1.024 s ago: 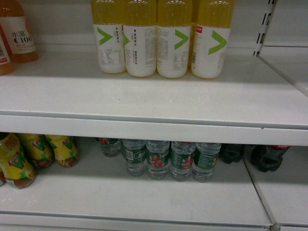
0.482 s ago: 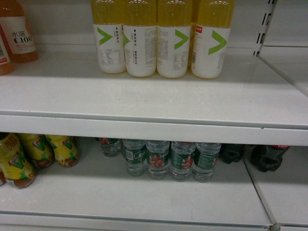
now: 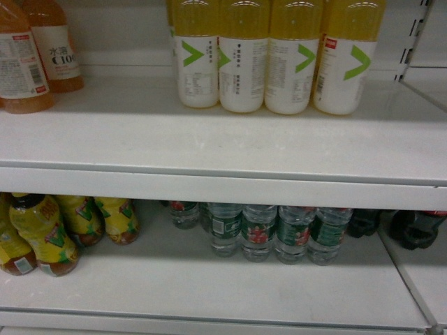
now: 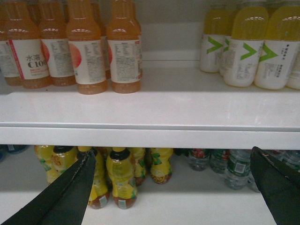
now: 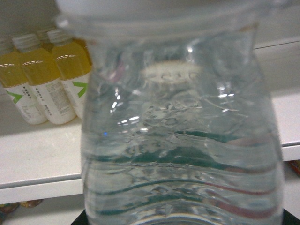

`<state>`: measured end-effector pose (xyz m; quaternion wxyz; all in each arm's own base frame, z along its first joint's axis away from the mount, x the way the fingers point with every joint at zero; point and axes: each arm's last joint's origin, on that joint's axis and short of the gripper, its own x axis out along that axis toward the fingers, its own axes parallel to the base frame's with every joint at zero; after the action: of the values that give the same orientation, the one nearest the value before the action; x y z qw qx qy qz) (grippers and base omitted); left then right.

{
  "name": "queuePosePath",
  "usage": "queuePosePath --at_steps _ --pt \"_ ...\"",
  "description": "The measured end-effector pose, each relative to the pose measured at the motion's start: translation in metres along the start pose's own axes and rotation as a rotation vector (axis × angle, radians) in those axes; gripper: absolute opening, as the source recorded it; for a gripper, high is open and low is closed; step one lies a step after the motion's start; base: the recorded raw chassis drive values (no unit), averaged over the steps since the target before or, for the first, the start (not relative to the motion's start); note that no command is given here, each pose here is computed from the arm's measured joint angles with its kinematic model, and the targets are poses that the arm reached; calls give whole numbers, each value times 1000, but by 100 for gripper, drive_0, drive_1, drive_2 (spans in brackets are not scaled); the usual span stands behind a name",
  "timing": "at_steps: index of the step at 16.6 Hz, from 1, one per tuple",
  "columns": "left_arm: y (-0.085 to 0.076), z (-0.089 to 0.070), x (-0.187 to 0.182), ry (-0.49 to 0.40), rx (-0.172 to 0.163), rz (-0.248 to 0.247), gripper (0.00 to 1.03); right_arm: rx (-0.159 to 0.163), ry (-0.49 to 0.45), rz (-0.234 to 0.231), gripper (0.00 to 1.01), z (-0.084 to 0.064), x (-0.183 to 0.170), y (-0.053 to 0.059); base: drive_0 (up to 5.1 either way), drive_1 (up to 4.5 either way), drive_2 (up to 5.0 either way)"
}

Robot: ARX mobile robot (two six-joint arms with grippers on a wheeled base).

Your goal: Move water from second to third shelf

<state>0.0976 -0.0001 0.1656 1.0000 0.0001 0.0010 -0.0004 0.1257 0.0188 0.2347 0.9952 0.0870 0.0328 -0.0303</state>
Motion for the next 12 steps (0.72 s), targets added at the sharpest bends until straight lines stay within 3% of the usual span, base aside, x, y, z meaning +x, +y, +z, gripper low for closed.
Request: queuePosePath --at_steps 12 --pt "0 0 0 0 0 0 98 0 1 2 44 0 0 0 -465 232 232"
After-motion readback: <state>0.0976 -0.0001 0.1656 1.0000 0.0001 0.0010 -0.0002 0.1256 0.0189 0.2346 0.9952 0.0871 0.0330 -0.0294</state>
